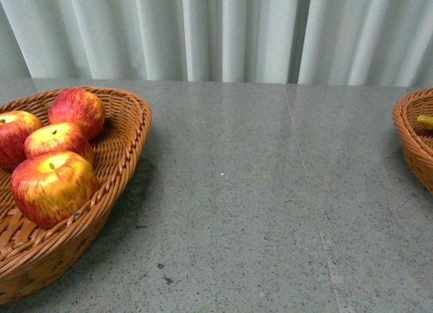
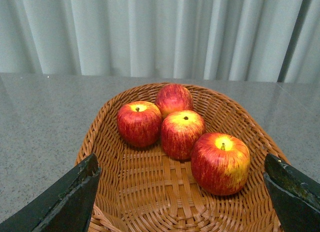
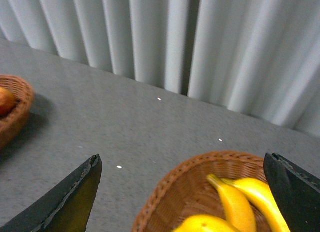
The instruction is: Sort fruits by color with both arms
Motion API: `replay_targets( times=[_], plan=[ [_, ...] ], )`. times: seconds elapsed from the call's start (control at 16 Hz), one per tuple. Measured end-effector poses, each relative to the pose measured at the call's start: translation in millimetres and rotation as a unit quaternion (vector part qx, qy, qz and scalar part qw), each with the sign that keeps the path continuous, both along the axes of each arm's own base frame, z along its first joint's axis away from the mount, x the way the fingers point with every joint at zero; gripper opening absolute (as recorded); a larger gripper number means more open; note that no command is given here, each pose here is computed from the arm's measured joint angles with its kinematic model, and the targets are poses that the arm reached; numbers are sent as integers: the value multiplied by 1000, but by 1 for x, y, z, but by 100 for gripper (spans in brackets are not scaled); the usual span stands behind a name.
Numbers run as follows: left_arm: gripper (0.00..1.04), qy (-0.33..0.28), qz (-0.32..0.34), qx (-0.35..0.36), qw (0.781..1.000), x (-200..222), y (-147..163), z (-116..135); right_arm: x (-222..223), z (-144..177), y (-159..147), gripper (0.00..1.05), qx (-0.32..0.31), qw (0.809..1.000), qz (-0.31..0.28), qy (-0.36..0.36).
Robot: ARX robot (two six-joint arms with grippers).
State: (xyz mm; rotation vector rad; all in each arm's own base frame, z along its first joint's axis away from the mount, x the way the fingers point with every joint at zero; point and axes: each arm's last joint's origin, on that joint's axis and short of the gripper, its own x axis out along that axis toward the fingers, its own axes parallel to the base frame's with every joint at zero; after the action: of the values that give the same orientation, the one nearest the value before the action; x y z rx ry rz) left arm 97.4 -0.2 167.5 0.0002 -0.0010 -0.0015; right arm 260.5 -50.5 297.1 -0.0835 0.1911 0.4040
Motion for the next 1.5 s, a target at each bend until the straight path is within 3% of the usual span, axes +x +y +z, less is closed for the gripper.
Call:
replay_targets(
  times=[0.19, 0.25, 0.37, 0.5, 0.69, 1.5],
  plan=[
    [98, 0, 0, 0, 1000, 0, 0, 0, -52, -6, 26, 96, 49, 997, 15, -65],
    [98, 0, 0, 0, 1000, 0, 0, 0, -73, -22, 39, 84, 42, 992, -64, -98],
    [98, 0, 1, 0, 1000, 0, 0, 0, -110, -68, 35, 60, 35, 976, -185, -105],
    [98, 0, -1, 0, 1000, 0, 0, 0, -126, -106, 36, 34, 35, 975, -200, -87],
    [98, 0, 0, 0, 1000, 0, 0, 0, -134, -110, 47, 1, 35, 973, -204, -98],
    [98, 0, 0, 0, 1000, 0, 0, 0, -153, -128, 50, 2, 38, 974, -200, -99]
  ],
)
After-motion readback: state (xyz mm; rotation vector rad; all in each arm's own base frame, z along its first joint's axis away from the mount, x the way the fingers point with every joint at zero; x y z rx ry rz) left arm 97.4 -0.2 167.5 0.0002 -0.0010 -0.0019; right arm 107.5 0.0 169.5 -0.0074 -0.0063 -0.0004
